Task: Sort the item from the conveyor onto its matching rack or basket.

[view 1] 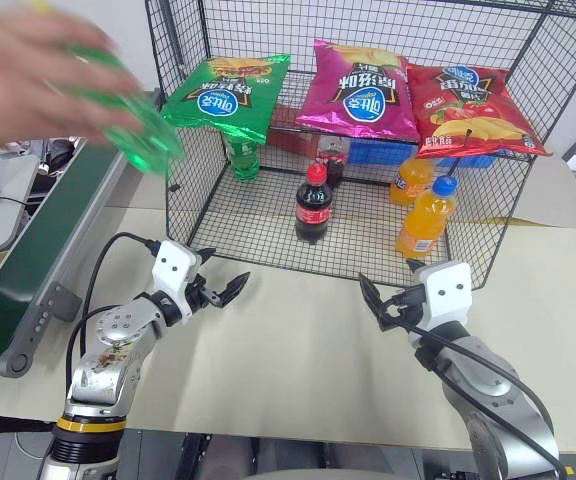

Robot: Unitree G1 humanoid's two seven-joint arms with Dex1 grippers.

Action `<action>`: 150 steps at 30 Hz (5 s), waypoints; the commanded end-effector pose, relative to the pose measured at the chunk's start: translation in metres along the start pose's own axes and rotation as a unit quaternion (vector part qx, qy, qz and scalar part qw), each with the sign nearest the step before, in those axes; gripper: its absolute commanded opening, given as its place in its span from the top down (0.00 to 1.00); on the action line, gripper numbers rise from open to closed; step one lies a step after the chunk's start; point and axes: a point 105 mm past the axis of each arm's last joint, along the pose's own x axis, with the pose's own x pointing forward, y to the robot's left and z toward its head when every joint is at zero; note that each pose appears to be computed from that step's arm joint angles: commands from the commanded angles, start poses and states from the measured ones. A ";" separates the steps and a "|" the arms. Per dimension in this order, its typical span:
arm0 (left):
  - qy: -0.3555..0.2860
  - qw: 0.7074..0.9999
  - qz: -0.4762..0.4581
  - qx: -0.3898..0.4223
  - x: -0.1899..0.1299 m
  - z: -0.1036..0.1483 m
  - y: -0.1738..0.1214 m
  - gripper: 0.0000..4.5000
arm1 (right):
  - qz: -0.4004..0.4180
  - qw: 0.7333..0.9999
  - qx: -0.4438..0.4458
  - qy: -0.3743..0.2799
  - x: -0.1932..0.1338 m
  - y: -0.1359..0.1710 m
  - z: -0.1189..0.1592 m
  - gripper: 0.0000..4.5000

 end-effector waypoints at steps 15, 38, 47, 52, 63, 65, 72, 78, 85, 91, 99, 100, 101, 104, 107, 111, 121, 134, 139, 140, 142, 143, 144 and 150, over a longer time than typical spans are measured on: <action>-0.015 0.999 0.037 0.007 -0.015 0.009 0.011 0.00 | 0.028 0.999 -0.009 -0.034 0.008 0.005 0.016 0.00; -0.142 0.900 0.412 0.008 -0.146 0.075 0.168 0.00 | 0.481 0.860 -0.026 -0.168 0.031 0.078 0.182 0.00; -0.116 0.901 0.419 -0.012 -0.174 0.063 0.198 0.00 | 0.537 0.819 -0.040 -0.198 0.021 0.099 0.204 0.00; -0.116 0.909 0.400 -0.006 -0.164 0.066 0.203 0.00 | 0.541 0.812 -0.054 -0.214 0.018 0.100 0.210 0.00; -0.115 0.919 0.375 -0.022 -0.150 0.063 0.207 0.00 | 0.524 0.822 -0.057 -0.216 0.018 0.094 0.211 0.00; -0.114 0.918 0.378 -0.019 -0.150 0.063 0.209 0.00 | 0.522 0.823 -0.057 -0.215 0.018 0.093 0.210 0.00; -0.119 0.909 0.399 -0.017 -0.158 0.066 0.220 0.00 | 0.518 0.827 -0.056 -0.214 0.016 0.093 0.210 0.00; -0.129 0.903 0.409 -0.014 -0.163 0.070 0.226 0.00 | 0.516 0.828 -0.054 -0.213 0.015 0.092 0.210 0.00; -0.143 0.905 0.400 -0.021 -0.169 0.071 0.221 0.32 | 0.507 0.834 -0.054 -0.211 0.016 0.091 0.208 0.00; -0.119 0.954 0.274 -0.012 -0.141 0.092 0.177 0.32 | 0.485 0.853 -0.071 -0.179 0.022 0.077 0.182 0.00; -0.042 0.999 0.003 -0.005 -0.081 0.097 0.070 0.32 | 0.456 0.879 -0.064 -0.123 0.017 0.065 0.127 0.00; -0.032 0.999 -0.026 0.006 -0.073 0.096 0.058 0.32 | 0.448 0.884 -0.061 -0.115 0.017 0.066 0.119 0.00; -0.031 0.998 -0.055 0.015 -0.057 0.093 0.044 0.32 | 0.425 0.898 -0.055 -0.103 0.019 0.065 0.108 0.00; -0.046 0.995 -0.077 0.034 -0.020 0.089 0.027 0.32 | 0.371 0.923 -0.052 -0.089 0.023 0.066 0.091 0.00; -0.081 0.994 -0.062 0.041 0.020 0.089 0.022 0.32 | 0.306 0.947 -0.038 -0.093 0.033 0.065 0.089 0.00; -0.135 0.990 -0.023 0.025 0.071 0.096 0.021 0.32 | 0.239 0.966 -0.031 -0.090 0.048 0.062 0.086 0.00; -0.173 0.981 0.084 -0.013 0.141 0.095 0.035 0.32 | 0.171 0.982 -0.028 -0.078 0.058 0.055 0.083 0.00; -0.152 0.985 0.077 -0.038 0.150 0.065 0.033 0.01 | 0.148 0.986 -0.029 -0.074 0.056 0.045 0.084 0.00; -0.138 0.988 0.058 -0.033 0.138 0.055 0.036 0.01 | 0.154 0.985 -0.028 -0.075 0.058 0.046 0.084 0.00; -0.134 0.989 0.051 -0.034 0.133 0.053 0.037 0.01 | 0.156 0.985 -0.027 -0.075 0.059 0.046 0.084 0.00; -0.125 0.991 0.035 -0.036 0.124 0.050 0.037 0.01 | 0.160 0.984 -0.026 -0.075 0.060 0.047 0.084 0.00; -0.121 0.992 0.029 -0.035 0.120 0.049 0.036 0.01 | 0.161 0.984 -0.026 -0.075 0.060 0.047 0.084 0.00; -0.116 0.992 0.024 -0.033 0.116 0.048 0.036 0.01 | 0.162 0.984 -0.026 -0.075 0.061 0.047 0.083 0.00; -0.078 0.997 -0.023 0.001 0.070 0.055 0.042 0.01 | 0.176 0.981 -0.037 -0.071 0.057 0.042 0.081 0.00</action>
